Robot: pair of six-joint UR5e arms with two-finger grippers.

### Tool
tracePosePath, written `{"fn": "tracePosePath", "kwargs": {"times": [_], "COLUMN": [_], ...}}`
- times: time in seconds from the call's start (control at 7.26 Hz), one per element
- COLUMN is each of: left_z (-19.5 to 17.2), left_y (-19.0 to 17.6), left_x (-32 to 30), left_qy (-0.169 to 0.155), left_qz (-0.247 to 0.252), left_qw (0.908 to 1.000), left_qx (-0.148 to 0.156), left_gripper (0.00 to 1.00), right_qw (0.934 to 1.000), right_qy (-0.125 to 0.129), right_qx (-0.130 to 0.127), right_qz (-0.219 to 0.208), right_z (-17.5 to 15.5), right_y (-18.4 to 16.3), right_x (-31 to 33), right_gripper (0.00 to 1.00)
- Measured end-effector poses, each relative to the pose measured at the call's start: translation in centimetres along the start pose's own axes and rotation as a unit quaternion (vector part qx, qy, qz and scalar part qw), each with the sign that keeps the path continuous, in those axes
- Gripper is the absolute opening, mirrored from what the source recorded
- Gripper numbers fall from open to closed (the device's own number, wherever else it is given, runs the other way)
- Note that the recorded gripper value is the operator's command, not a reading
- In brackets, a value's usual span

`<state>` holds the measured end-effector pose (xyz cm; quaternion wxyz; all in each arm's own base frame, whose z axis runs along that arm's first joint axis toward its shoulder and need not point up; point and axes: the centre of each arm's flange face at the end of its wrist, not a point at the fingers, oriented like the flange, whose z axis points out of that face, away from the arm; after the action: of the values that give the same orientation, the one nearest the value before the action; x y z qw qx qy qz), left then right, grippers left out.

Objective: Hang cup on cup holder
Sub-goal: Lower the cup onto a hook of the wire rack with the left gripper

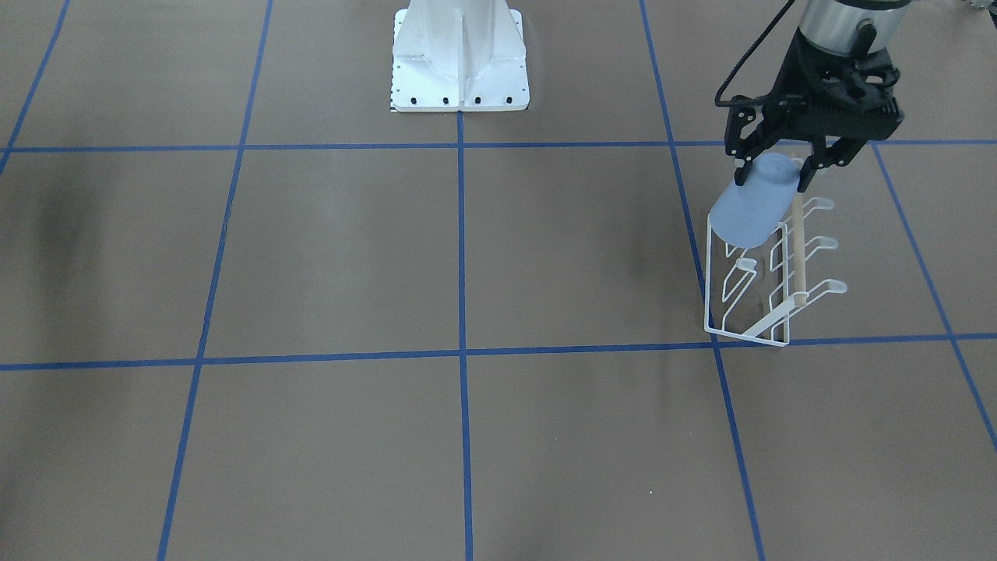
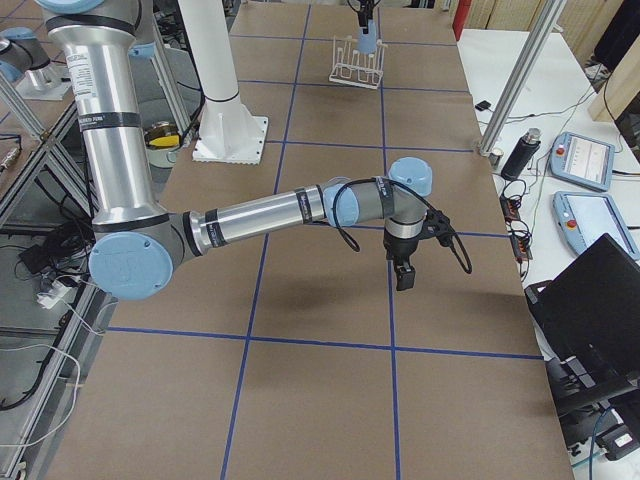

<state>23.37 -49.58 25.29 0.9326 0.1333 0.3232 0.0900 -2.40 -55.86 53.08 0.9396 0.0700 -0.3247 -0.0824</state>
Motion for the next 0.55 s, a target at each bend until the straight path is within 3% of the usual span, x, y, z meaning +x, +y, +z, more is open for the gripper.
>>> {"fn": "tracePosePath", "kwargs": {"times": [0.55], "left_z": [3.2], "left_y": [-2.0], "left_x": [-0.4], "left_qy": [0.004], "left_qz": [0.005], "left_qw": [1.0000], "left_qx": [0.004], "left_gripper": [0.00], "right_qw": [1.0000], "right_qy": [-0.003], "right_qx": [0.003], "right_qz": [-0.002], "right_z": [-0.3], "right_y": [-0.3], "right_x": [-0.3], "right_gripper": [1.00]}}
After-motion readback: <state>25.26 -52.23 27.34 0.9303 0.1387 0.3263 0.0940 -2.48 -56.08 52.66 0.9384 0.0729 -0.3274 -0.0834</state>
